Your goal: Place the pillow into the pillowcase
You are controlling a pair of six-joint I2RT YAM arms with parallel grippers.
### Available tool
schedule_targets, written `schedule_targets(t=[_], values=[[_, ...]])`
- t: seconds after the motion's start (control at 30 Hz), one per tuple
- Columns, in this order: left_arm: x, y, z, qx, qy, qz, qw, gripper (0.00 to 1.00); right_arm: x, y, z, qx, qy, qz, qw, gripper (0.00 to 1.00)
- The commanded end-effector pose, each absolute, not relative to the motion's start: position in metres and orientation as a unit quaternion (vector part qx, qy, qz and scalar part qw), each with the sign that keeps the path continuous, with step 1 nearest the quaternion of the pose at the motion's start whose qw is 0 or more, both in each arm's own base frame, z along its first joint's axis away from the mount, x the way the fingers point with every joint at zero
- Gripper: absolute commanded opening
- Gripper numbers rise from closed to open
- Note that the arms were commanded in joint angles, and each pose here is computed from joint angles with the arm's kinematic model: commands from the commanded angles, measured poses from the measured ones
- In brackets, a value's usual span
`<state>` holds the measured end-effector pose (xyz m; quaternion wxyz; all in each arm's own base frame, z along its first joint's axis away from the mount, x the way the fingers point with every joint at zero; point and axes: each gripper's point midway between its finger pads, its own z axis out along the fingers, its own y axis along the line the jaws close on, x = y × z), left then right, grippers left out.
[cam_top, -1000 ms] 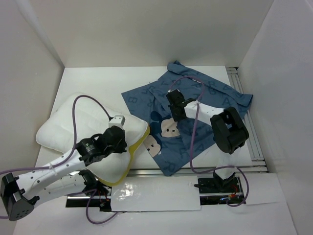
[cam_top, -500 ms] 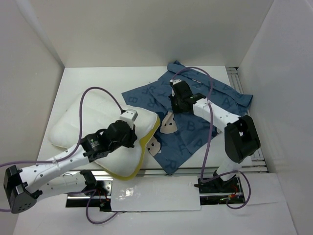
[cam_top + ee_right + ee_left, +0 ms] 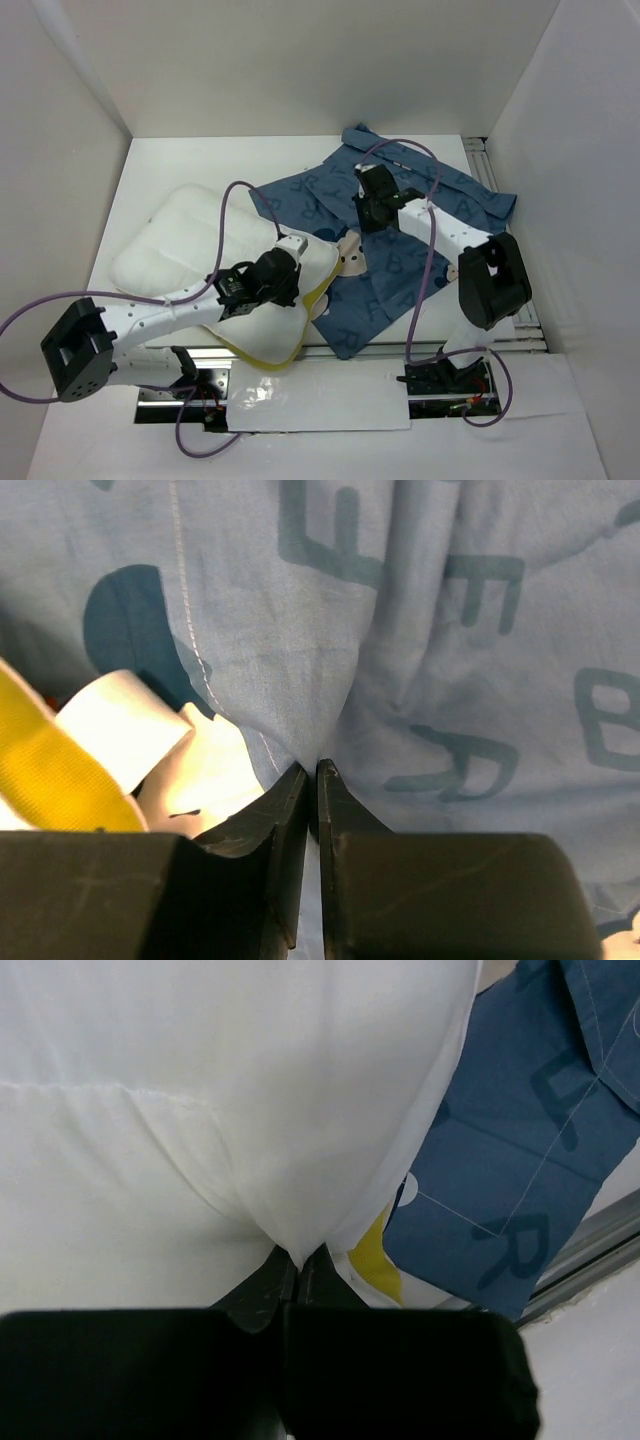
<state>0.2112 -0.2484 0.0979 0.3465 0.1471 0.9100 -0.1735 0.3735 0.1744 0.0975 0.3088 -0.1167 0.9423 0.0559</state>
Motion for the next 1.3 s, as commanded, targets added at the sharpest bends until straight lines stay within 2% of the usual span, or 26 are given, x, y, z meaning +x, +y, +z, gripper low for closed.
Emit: schedule_targets(t=[0.0, 0.13, 0.17, 0.2, 0.53, 0.67, 0.87, 1.07, 1.27], values=[[0.216, -0.25, 0.091, 0.114, 0.911, -0.186, 0.35, 0.0, 0.373, 0.16, 0.109, -0.099, 0.946, 0.039, 0.305, 0.15], [0.215, -0.227, 0.07, 0.083, 0.928, -0.166, 0.322, 0.0, 0.374, 0.15, 0.115, -0.085, 0.945, 0.026, 0.314, 0.16], [0.216, -0.223, 0.068, 0.079, 0.931, -0.16, 0.319, 0.0, 0.374, 0.15, 0.115, -0.085, 0.945, 0.026, 0.314, 0.04], [0.217, -0.217, 0.064, 0.069, 0.935, -0.149, 0.315, 0.0, 0.373, 0.146, 0.116, -0.076, 0.946, 0.026, 0.314, 0.01], [0.209, -0.169, 0.048, 0.036, 0.955, -0.065, 0.286, 0.0, 0.373, 0.146, 0.157, -0.068, 0.926, 0.053, 0.367, 0.0], [0.204, -0.166, 0.05, 0.032, 0.955, -0.075, 0.285, 0.0, 0.373, 0.152, 0.179, -0.067, 0.914, 0.086, 0.391, 0.0], [0.213, -0.177, 0.084, 0.045, 0.94, -0.116, 0.318, 0.0, 0.363, 0.173, 0.199, -0.103, 0.89, 0.156, 0.415, 0.0], [0.233, -0.226, 0.165, 0.117, 0.89, -0.183, 0.401, 0.0, 0.356, 0.184, 0.212, -0.119, 0.879, 0.178, 0.425, 0.0], [0.248, -0.258, 0.204, 0.169, 0.859, -0.194, 0.443, 0.0, 0.359, 0.188, 0.222, -0.116, 0.873, 0.188, 0.435, 0.0]])
